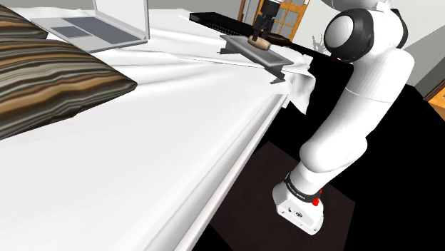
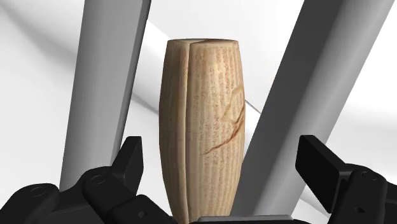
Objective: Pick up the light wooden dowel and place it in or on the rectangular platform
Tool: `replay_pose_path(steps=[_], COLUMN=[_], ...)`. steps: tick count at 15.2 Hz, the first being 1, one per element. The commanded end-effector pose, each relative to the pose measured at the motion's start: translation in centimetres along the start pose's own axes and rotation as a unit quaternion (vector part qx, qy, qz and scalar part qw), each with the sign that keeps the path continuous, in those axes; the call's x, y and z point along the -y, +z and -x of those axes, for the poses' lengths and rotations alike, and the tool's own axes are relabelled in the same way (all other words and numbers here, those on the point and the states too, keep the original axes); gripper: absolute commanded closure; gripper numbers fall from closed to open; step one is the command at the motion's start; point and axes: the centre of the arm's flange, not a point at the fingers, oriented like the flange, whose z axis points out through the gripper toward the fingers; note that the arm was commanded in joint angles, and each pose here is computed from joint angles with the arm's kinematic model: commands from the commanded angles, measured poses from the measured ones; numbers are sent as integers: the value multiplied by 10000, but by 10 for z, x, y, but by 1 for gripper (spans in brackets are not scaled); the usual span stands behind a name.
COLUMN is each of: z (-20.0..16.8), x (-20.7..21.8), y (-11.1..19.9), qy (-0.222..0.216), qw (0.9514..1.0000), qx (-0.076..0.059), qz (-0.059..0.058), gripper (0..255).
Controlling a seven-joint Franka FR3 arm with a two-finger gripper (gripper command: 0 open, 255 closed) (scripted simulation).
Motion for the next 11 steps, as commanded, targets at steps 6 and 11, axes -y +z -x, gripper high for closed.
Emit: replay_pose_path(steps=[6,11], z=[0,0], x=[-1,-1], y=[-44,-44], qy=[-1,-1], qw=[10000,10000], qx=[1,0], qz=[0,0], gripper=[0,0])
